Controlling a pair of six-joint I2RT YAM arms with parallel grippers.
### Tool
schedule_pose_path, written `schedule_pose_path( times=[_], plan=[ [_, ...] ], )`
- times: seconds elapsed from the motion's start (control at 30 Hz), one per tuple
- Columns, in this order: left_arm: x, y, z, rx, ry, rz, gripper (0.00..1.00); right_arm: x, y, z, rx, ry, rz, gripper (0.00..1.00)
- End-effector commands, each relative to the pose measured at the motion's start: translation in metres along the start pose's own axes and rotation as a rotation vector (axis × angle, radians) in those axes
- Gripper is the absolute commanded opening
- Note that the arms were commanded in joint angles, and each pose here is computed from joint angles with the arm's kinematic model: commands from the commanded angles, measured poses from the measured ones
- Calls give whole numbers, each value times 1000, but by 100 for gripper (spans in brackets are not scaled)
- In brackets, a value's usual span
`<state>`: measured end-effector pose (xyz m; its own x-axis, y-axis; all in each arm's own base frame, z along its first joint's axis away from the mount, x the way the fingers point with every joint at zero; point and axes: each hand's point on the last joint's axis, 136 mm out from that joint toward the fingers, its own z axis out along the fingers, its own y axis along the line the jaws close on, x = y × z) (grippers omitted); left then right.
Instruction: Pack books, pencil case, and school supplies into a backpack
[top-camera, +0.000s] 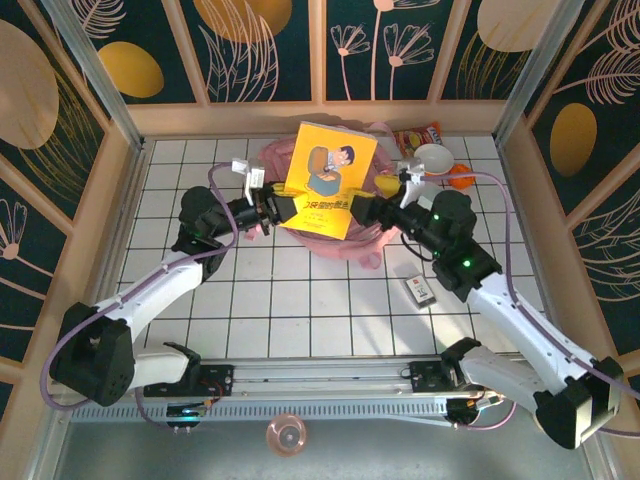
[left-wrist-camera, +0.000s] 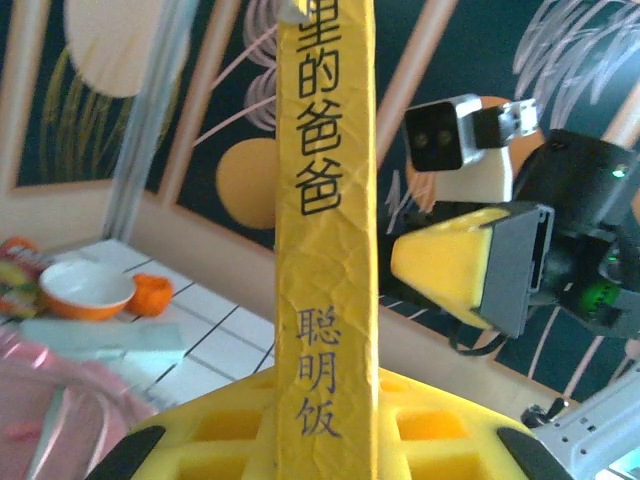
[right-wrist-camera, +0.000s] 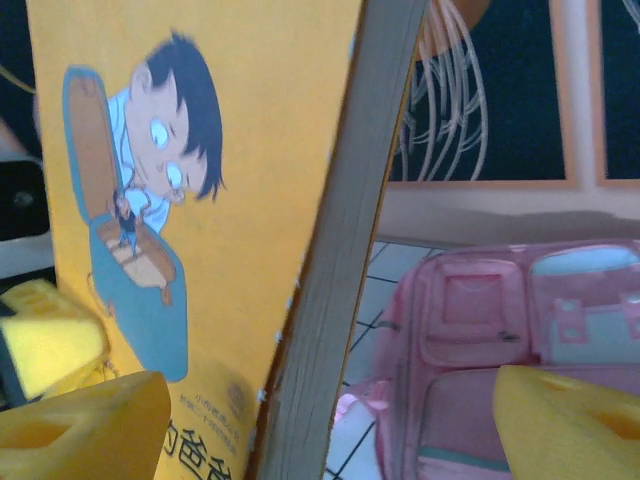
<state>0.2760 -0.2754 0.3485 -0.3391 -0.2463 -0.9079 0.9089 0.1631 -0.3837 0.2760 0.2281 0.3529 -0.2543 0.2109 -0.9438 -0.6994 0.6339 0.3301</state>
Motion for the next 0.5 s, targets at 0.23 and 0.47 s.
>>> schedule_pose_path(
  times=[0.23,0.47],
  plan=[
    [-34,-59,20,238,-96,152,7,-12,21,-16,-198,-30,8,93],
    [-33,-67,25,265,-99,147,8,-3,46,-20,-423,34,35,88]
  ],
)
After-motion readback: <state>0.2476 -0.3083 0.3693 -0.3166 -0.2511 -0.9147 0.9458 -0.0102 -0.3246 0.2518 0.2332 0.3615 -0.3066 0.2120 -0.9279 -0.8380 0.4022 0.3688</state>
